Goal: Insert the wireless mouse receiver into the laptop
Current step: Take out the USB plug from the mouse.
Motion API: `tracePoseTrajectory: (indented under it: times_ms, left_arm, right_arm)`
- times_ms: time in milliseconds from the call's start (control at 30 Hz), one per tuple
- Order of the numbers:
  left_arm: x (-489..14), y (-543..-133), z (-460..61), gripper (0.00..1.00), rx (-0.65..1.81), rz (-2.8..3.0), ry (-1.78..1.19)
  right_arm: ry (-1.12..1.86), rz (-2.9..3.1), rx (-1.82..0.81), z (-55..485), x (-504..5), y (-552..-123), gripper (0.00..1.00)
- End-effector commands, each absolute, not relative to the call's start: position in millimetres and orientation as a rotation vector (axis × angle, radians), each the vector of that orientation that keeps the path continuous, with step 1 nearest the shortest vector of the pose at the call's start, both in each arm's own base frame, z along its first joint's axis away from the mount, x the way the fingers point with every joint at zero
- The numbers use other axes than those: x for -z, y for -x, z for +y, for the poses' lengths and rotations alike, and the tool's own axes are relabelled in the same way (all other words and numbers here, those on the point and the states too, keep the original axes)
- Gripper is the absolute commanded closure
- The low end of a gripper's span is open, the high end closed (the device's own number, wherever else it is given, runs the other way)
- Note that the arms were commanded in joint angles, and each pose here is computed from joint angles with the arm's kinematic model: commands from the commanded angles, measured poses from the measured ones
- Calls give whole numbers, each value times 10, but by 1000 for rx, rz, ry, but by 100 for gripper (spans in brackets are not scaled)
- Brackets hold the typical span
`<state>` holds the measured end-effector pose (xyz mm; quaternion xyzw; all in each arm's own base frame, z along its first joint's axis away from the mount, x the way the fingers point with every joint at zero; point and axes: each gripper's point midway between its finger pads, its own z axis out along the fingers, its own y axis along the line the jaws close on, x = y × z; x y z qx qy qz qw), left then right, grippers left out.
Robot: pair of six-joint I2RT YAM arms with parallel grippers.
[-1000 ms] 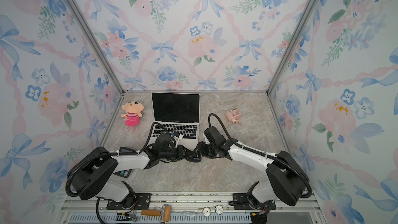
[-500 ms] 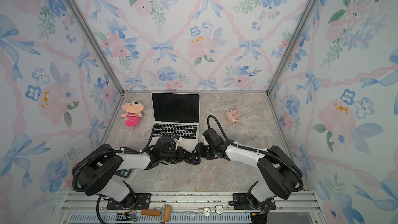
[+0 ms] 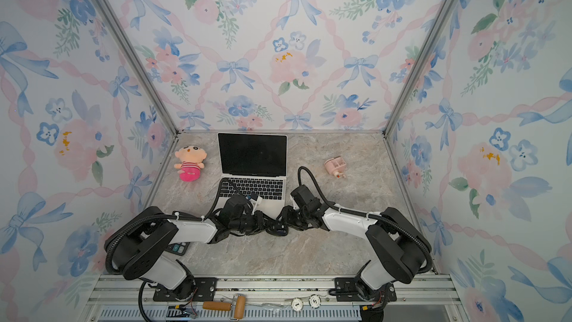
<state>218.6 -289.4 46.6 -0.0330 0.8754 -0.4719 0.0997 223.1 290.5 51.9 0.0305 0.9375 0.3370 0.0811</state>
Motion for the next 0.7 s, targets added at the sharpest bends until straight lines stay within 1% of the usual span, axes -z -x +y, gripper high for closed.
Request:
tracePoseTrajectory:
  times_ms: [0, 133, 333, 533, 667]
  left_arm:
    - [-323, -2138, -2830, 100, 1356, 2637, 112]
    - [-321, -2138, -2819, 100, 1361, 2639, 118]
    - [-319, -2163, -2793, 100, 1361, 2637, 135]
    - [-339, -2206, -2731, 100, 1373, 2625, 149]
    - [-333, -2203, -2722, 100, 1387, 2630, 137]
  right_arm:
    - [-99, 2849, -1010, 2926, -386, -2111, 44]
    - [-110, 2814, -1133, 3070, -510, -2075, 44]
    - [-82, 2806, -1221, 3254, -674, -1960, 44]
    - [-85, 2802, -1271, 3276, -782, -1913, 43]
    - [-55, 2738, -1386, 3374, -952, -1933, 43]
